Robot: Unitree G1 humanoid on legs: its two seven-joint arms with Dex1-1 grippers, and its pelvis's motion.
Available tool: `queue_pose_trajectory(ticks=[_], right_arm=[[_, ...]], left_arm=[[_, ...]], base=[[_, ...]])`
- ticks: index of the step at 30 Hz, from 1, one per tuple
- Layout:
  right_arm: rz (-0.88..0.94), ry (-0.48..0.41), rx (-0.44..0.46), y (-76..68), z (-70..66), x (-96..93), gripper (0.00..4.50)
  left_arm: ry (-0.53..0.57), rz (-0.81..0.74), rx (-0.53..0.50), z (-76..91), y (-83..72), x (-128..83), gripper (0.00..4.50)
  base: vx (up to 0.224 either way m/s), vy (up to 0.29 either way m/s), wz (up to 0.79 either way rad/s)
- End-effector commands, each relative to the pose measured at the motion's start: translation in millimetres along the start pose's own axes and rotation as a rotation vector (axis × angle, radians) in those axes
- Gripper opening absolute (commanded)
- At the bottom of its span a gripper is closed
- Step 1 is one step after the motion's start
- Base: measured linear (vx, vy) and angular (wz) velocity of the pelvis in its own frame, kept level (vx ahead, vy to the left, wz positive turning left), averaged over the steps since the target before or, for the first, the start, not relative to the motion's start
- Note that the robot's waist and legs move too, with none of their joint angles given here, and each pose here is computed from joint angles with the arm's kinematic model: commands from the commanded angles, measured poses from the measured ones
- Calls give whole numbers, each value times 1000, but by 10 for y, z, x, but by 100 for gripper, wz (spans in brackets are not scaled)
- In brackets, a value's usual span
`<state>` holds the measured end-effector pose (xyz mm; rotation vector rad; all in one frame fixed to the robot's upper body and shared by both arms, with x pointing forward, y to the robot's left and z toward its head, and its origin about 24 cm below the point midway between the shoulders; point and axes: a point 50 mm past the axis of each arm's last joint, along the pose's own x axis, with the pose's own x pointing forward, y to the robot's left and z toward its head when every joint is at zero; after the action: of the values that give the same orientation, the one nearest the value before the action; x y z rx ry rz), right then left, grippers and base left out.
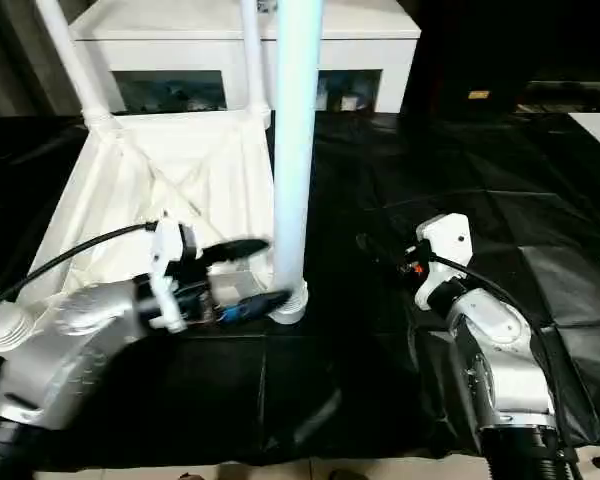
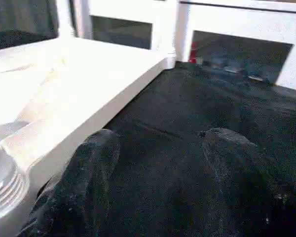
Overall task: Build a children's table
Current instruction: Rotate table base
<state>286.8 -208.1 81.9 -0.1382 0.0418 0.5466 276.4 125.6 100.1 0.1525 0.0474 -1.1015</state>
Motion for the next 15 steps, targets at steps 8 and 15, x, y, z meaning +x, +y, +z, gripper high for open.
queue_pose_trajectory(ticks=[8, 15], right_arm=[[332, 155, -173, 285, -28, -73, 319], [388, 177, -194, 360, 17, -57, 319]], left_arm=[[234, -25, 88, -244, 274, -44, 402], [324, -123, 79, -406, 322, -15, 348]], base=[[0, 0, 0], [0, 0, 0]])
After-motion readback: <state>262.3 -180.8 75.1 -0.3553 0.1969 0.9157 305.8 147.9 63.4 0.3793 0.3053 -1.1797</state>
